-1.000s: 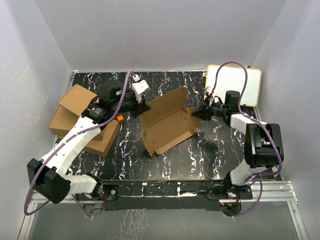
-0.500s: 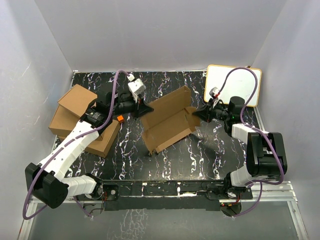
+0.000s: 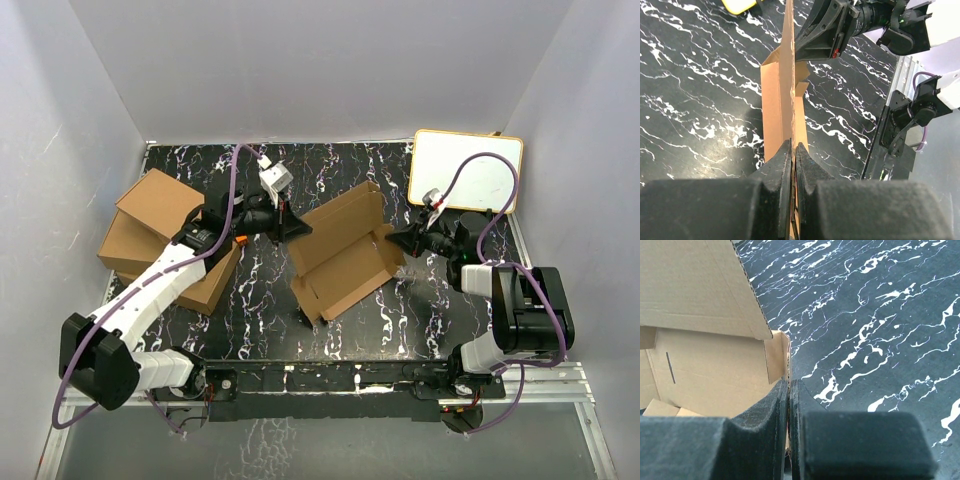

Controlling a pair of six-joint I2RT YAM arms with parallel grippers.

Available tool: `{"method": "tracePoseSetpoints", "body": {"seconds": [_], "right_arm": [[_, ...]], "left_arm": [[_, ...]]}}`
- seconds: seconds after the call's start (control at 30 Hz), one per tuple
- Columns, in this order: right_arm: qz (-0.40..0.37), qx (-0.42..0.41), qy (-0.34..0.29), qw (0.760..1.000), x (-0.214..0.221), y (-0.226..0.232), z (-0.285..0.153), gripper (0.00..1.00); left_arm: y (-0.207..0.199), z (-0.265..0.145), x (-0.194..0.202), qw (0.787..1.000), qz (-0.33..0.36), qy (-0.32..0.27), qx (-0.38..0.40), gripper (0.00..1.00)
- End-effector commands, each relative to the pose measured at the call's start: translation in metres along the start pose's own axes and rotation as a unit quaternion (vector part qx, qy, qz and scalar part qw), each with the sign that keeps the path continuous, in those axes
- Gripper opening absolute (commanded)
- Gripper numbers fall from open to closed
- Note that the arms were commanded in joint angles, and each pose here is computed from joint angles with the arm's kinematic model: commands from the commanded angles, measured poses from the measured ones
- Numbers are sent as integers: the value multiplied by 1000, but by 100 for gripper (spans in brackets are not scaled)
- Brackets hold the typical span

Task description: Fold the paper box

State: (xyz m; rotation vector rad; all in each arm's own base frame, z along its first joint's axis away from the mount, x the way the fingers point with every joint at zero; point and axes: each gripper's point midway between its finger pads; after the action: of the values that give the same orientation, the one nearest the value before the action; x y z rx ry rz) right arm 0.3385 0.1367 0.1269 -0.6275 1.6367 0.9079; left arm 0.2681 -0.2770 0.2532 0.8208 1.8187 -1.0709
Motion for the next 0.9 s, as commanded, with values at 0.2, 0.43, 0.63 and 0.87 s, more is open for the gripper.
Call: {"method": "tracePoseSetpoints", "body": {"seconds": [0.2, 0.43, 0.63, 0.87], "right_arm": [[-76, -40, -34, 996, -24, 20, -2, 8], [-110, -60, 0, 992, -35, 13, 4, 8], [-120, -58, 26, 991, -40, 6, 5, 14], [-105, -67, 48, 991, -38, 2, 12, 21]], "left_arm": [[-6, -4, 1, 1000, -10, -12, 5, 0], [5, -11, -23, 998, 47, -14, -27, 0], [13, -14, -45, 995, 97, 8, -35, 0], [16, -15, -55, 990, 134, 25, -28, 0]]}}
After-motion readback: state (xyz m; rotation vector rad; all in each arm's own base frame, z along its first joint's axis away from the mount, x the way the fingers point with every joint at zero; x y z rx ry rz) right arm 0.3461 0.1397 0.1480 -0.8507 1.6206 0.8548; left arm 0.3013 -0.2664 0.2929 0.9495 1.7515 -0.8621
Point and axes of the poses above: each gripper's point midway between its finger pads, its own z axis out along the fingers, its own y axis along the line the jaws close on, x = y × z
